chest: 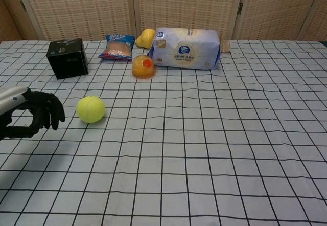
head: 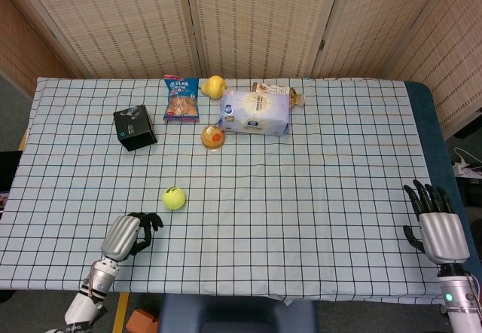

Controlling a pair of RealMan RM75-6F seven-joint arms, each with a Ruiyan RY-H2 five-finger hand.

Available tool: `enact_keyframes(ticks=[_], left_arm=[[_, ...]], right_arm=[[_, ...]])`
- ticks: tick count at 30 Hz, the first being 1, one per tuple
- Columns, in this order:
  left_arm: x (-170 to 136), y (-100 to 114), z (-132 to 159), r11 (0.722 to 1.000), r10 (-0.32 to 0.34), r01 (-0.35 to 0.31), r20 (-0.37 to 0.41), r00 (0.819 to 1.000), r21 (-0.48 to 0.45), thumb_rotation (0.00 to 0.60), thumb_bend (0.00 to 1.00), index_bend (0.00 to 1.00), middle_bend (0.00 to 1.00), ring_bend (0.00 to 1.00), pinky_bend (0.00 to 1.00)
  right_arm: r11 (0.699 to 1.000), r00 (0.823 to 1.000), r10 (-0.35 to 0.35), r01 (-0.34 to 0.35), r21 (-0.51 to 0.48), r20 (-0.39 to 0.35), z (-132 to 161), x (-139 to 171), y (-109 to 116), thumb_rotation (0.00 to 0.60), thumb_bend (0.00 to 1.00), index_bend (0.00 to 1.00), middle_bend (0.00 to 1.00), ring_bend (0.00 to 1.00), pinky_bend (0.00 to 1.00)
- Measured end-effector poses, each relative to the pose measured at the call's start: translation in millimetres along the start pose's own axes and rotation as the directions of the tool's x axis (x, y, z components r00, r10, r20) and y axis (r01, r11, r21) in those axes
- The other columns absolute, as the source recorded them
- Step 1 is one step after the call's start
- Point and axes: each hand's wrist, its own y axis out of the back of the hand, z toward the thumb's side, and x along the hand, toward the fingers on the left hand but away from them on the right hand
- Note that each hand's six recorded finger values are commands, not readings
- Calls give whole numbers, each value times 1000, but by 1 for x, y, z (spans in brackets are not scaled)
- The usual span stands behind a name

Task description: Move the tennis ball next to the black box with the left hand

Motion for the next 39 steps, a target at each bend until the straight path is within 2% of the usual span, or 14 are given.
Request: enact_keyframes(ticks=[4, 9, 20, 28, 30, 35, 39], left_arm=[[4, -8, 3, 995, -7, 5, -19, 1000, -99, 600, 851, 376, 432, 446, 488], [7, -16, 4, 983, -18, 12, -31, 999, -181, 600, 851, 347, 403, 425, 484], [9, -31, 13, 930, -54, 44, -18, 998, -366, 600, 849, 254, 310, 349, 471], [5, -39, 18, 856, -115, 124, 49, 992, -501, 600, 844, 224, 253, 244, 445], [5, -41, 19, 840, -130, 144, 65, 989, -523, 600, 845, 220, 243, 239, 449], [6, -45, 20, 774, -172, 198, 101, 980, -602, 600, 843, 203, 225, 236, 455], [10, -51, 14, 746, -213, 237, 115, 970, -623, 600, 843, 180, 199, 222, 452]], right_arm=[[1000, 1000, -1, 1, -1, 0, 0, 0, 0, 600, 272, 73, 0, 0, 50], [1000, 1000, -2, 2, -3, 3, -1, 0, 1, 600, 272, 73, 0, 0, 50], [1000, 1000, -18, 18, -18, 9, -2, -1, 4, 600, 271, 74, 0, 0, 50], [996, 998, -68, 69, -48, 15, -3, -1, 13, 600, 271, 67, 0, 0, 50], [997, 998, -66, 66, -45, 9, -2, -1, 12, 600, 272, 62, 0, 0, 50], [998, 998, -55, 55, -35, -4, 0, 0, 9, 600, 272, 49, 0, 0, 50], [998, 998, -60, 60, -30, -10, 2, 1, 9, 600, 272, 46, 0, 0, 50]])
